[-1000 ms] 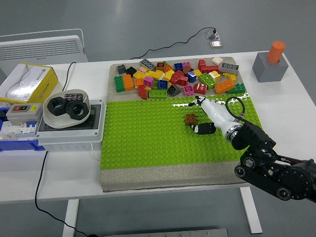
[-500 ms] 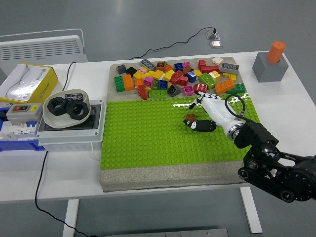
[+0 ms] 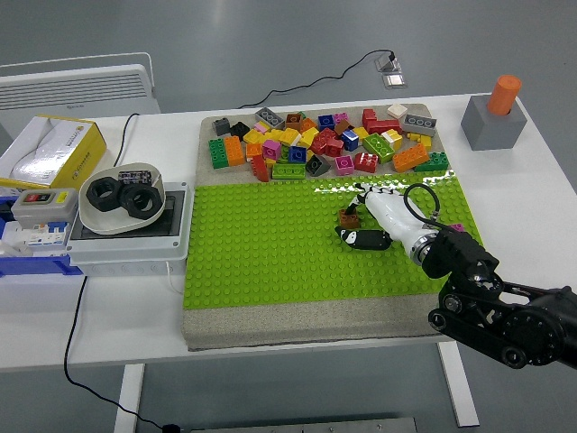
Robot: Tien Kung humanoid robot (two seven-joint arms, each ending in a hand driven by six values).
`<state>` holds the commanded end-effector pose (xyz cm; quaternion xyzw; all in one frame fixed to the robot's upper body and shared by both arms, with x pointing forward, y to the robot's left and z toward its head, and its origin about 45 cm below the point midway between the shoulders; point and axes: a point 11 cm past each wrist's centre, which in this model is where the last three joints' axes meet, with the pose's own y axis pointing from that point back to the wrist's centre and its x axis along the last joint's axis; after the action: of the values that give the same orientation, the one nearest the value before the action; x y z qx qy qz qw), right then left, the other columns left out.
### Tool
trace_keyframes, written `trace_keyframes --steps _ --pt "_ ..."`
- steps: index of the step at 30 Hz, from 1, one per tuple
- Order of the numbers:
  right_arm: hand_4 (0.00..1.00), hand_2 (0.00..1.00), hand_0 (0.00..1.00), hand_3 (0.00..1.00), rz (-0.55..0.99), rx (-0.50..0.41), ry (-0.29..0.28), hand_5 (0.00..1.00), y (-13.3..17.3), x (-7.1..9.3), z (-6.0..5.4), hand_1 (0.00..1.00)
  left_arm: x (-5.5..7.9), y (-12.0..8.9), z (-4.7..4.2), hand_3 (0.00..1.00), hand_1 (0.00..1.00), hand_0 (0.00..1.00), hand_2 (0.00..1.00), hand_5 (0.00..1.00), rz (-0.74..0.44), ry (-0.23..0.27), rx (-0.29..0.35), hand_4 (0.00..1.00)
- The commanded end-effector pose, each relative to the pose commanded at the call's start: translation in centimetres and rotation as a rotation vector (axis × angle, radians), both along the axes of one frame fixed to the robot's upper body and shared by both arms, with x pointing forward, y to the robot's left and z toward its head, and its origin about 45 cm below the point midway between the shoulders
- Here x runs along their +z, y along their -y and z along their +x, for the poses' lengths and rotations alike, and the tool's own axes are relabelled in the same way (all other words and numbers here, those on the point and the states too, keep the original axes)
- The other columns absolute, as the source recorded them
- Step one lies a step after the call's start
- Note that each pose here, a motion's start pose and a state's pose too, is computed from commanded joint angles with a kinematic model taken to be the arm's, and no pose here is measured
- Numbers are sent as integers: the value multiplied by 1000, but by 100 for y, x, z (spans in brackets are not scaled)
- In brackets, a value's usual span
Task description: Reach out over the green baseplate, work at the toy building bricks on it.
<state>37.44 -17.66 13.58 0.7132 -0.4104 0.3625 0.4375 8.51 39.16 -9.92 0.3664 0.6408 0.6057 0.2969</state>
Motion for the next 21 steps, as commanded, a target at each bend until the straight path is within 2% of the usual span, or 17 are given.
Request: trace_keyframes --steps 14,21 --pt "675 998 998 645 -1 -4 -14 637 26 -52 -15 998 -3 3 -6 841 647 703 669 998 2 0 0 998" --pt "678 998 998 643 50 -5 12 631 18 22 1 998 -5 9 -6 841 647 703 669 998 2 0 2 998"
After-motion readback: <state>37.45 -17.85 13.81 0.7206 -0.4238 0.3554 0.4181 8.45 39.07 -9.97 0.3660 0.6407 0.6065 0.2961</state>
